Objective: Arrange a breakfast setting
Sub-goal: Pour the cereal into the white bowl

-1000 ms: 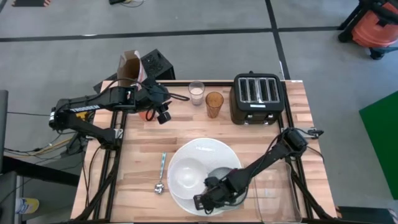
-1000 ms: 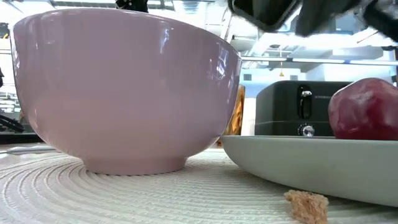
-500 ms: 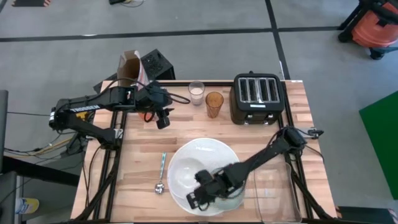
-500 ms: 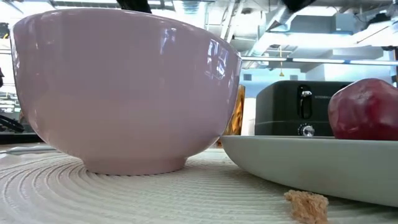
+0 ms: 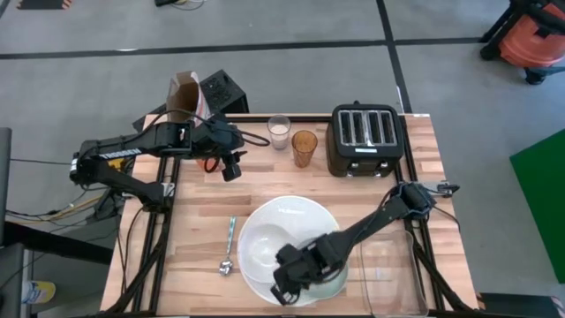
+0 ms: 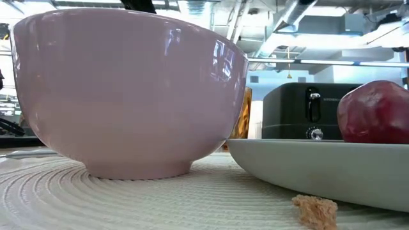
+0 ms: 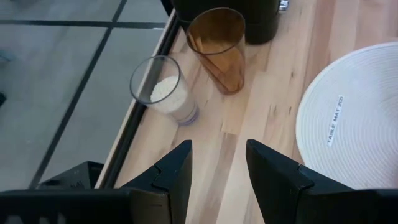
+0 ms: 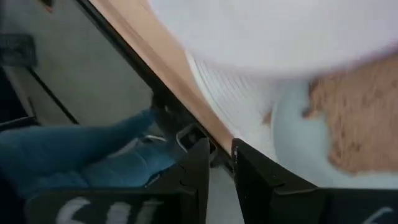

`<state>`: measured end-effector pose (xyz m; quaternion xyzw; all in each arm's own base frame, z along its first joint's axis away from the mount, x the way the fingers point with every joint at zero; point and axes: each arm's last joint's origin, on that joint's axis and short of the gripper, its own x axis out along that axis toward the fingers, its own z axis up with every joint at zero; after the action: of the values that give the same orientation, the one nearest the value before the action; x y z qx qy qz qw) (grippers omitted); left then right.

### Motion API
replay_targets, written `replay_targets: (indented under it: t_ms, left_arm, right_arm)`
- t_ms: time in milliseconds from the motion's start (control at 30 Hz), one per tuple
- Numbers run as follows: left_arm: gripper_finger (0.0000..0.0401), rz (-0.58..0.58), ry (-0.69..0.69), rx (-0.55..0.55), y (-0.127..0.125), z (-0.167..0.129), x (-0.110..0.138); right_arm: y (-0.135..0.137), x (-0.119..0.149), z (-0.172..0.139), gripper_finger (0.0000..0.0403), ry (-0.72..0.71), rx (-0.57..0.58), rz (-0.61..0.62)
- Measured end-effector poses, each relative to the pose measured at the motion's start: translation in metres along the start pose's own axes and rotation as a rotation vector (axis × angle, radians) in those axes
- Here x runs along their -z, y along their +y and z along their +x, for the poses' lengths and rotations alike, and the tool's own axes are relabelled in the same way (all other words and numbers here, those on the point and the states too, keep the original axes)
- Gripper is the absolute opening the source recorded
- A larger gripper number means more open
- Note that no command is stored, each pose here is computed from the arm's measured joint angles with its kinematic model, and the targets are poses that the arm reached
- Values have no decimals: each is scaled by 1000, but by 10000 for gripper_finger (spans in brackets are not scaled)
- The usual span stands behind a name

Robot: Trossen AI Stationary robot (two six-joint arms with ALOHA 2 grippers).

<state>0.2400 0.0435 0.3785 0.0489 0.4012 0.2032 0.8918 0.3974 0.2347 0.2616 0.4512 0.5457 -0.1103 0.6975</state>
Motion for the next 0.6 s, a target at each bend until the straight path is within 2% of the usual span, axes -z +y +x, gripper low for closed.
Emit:
replay_targets:
  t_ms: [100,267,400,600]
  left_arm:
    - [139,0,0,0,0,0,0]
    - [139,-29,-29,0,0,-1,-2]
    - [139,-62,-108,-1,3,-9,-7]
    - [139,-91,-163,-2,6,-17,-9]
  right_arm:
    - [4,7,1,91,-3,-18,34]
    - [4,2,1,91,-209,-9,96]
    - [3,-8,-29,91,-340,-4,37]
    - [-16,-31,-89,91,-429,101,-56]
